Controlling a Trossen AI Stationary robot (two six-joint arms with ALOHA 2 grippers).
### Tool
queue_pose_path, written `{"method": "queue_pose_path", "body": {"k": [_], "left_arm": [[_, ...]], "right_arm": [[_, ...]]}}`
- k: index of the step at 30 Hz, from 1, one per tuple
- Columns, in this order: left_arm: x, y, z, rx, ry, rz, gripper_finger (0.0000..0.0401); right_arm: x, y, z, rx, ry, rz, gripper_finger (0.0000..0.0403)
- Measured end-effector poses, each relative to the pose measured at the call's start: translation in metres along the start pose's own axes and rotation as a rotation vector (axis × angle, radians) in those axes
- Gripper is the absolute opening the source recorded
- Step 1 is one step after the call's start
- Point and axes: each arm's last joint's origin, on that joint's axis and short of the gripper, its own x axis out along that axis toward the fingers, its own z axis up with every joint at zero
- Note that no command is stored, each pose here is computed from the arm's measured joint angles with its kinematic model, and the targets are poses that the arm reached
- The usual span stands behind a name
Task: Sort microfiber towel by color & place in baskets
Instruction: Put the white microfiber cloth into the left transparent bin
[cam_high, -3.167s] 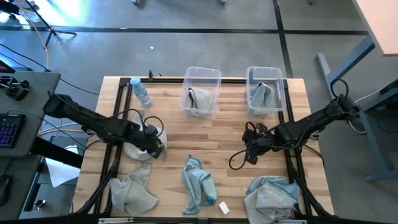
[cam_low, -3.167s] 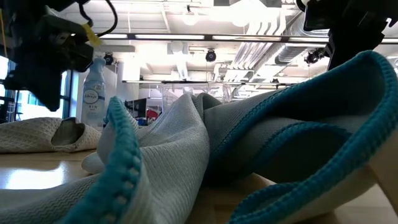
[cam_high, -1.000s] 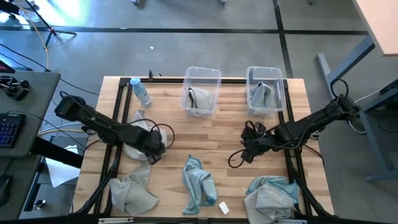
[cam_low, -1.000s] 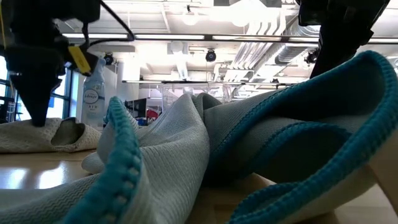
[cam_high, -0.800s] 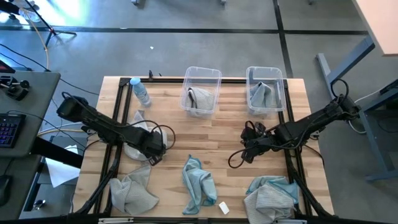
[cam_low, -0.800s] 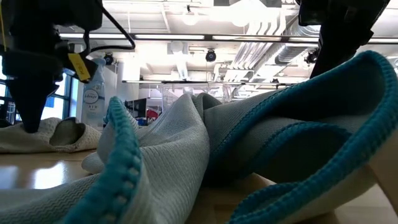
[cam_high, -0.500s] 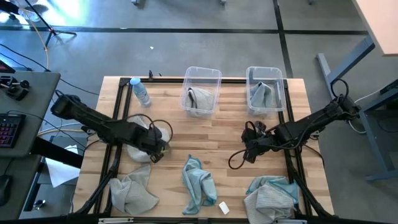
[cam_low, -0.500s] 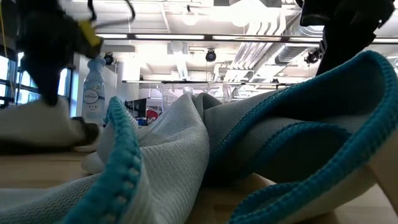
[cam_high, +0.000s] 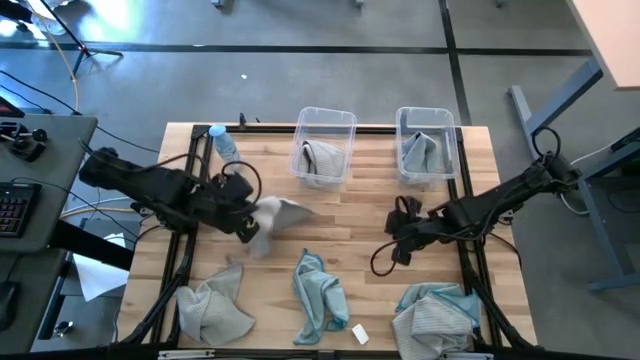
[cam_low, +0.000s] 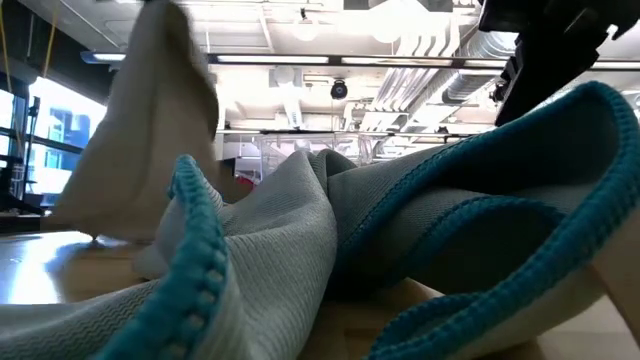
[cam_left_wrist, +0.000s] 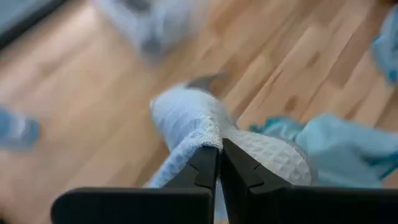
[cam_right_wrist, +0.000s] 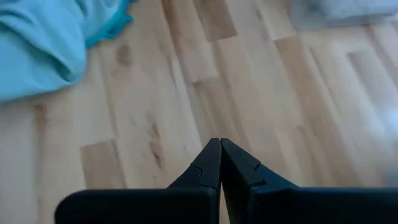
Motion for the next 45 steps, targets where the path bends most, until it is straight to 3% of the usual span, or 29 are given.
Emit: {"method": "queue_pose_path", "body": {"k": [9,16,27,35,45], "left_arm": [[-0.019,-0.022,0.036,0.083,-0.124,-0.016,0.0],[-0.029,-0.03,0.082,0.137,-0.23,0.015,0.0],[-0.038,-0.019,0.166,0.156,-0.438,0.109,0.0],[-0.008,0.0,0.212,0.184,-0.473,0.193,0.0],[0.078,0.03,0.243,0.133,-0.327,0.261,0.0]], "right_arm": [[0.013,-0.012,-0.047,0.181,-0.247,0.227,0.0],[0.002,-0.024,-0.056,0.178,-0.309,0.237,0.0],[-0.002,-0.026,-0.056,0.129,-0.334,0.24,0.0],[-0.002,-0.026,-0.056,0.124,-0.333,0.239,0.0],[-0.001,-0.028,-0.057,0.189,-0.338,0.195,0.0]]}}
